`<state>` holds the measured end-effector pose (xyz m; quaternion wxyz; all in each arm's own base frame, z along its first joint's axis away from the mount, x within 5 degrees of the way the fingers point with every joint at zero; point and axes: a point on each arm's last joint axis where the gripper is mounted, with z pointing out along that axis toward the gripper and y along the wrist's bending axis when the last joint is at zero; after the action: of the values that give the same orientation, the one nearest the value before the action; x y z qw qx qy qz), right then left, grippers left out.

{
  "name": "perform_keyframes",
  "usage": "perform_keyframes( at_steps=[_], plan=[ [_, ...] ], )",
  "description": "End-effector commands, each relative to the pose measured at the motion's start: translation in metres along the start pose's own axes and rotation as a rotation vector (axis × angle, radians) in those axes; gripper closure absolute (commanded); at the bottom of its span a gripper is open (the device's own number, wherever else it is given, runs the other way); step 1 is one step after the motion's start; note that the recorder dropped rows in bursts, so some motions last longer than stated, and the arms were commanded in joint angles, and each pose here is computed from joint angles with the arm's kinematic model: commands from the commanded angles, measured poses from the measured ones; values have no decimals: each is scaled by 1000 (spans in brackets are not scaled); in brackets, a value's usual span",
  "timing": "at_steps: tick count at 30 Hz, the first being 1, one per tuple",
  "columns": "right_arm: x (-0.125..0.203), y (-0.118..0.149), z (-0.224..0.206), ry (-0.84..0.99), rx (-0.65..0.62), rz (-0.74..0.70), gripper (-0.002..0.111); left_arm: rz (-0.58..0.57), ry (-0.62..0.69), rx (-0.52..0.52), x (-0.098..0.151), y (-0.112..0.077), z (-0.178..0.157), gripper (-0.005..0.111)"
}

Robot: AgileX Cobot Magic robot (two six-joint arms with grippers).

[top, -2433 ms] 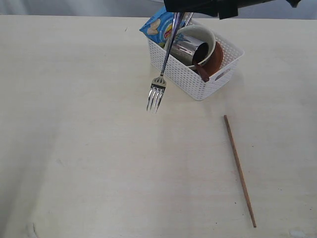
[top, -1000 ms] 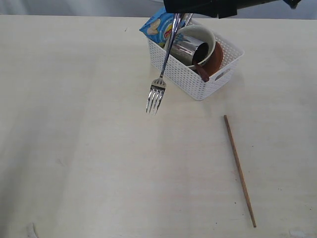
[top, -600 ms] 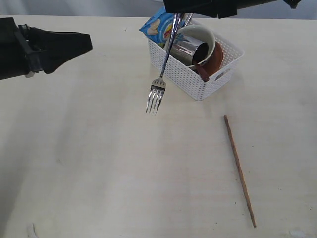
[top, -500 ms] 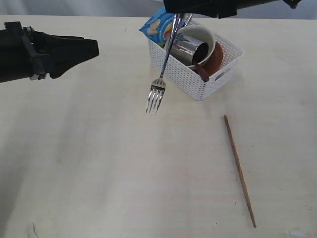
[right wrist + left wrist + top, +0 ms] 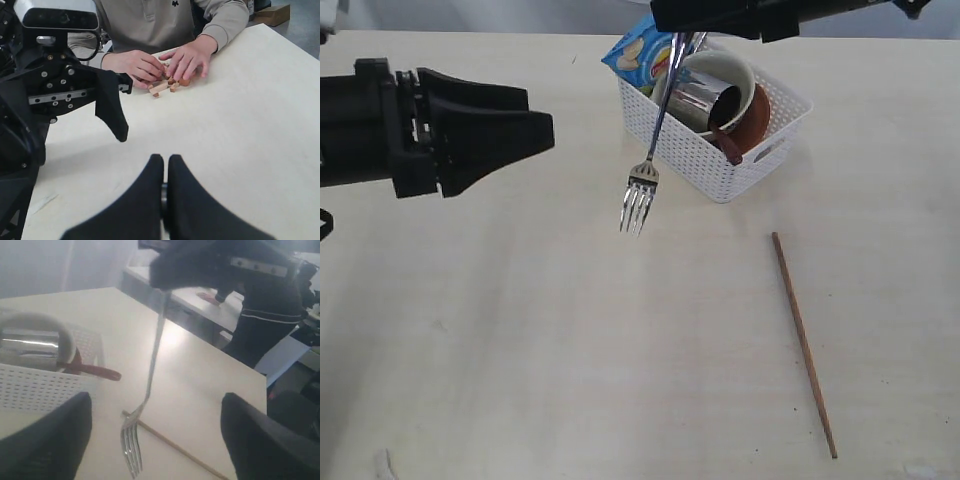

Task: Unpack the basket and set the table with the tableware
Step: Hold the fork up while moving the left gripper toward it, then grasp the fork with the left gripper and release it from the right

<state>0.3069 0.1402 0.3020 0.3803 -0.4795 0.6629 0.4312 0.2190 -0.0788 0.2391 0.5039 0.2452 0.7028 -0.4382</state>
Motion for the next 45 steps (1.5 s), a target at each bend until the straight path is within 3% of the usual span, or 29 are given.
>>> perform_keyframes(
  at_steps=[1,12,17,25,40,45],
  plan=[
    [-2,2,0,0,-19,-2,108,41,31,-2,3,-5,12,39],
    [-1,7,7,27,-45,-48,108,70,62,40,19,-9,35,39],
    [-3,22,27,63,-116,-81,108,73,59,29,25,-3,39,39],
    [-7,43,50,81,-202,-117,108,80,37,87,24,-7,39,39],
    [-12,57,63,48,-252,-139,108,19,122,30,31,-2,39,39],
    [-14,57,63,35,-252,-137,108,1,130,15,32,-1,39,48]
  ],
)
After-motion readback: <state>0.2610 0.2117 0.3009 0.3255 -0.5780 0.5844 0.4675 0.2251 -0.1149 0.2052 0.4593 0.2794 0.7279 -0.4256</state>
